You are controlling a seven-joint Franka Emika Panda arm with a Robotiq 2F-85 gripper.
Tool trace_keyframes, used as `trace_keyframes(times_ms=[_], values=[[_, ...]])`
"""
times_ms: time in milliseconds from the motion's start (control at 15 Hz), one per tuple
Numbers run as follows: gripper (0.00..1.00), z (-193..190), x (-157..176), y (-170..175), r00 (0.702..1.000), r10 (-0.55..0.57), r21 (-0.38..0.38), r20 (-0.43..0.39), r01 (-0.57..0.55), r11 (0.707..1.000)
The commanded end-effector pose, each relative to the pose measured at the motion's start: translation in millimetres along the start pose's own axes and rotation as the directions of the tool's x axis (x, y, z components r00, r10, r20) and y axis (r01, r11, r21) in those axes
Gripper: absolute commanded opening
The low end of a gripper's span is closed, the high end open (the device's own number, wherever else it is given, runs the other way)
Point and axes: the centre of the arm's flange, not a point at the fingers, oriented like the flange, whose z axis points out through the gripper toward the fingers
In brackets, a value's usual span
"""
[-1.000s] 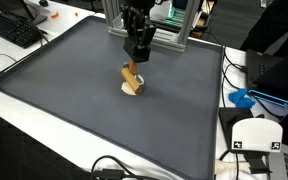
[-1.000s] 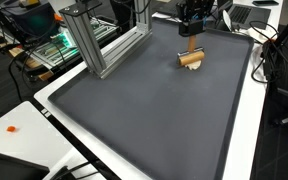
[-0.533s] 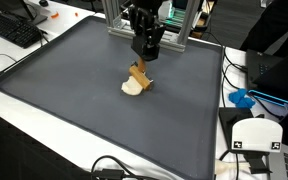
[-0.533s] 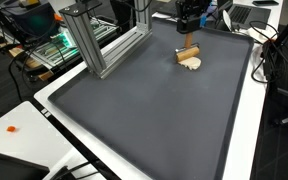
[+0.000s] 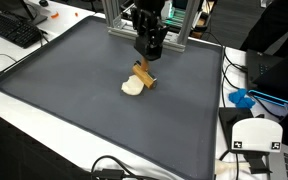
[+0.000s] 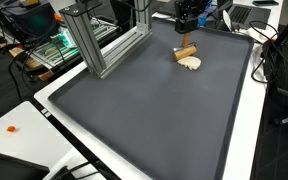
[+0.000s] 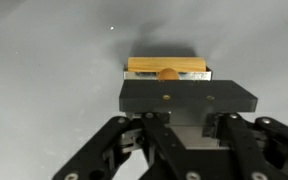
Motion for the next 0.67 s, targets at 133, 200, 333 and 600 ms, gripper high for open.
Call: trace_keyframes(times_ms=[133,200,333,600], values=[[0.22,5.3,16.2,5.0,0.997,0.052,0.003,-0.060,-0.052,0.999],[0.22,7.0,18.3,6.3,0.996,0.061,0.005,-0.068,-0.060,0.998],[0.22,10.9,21.9,8.7,0.994,0.080,0.010,-0.075,-0.080,0.997],[0.22,16.4,28.1,11.6,0.987,0.121,0.029,-0.105,-0.119,0.993]])
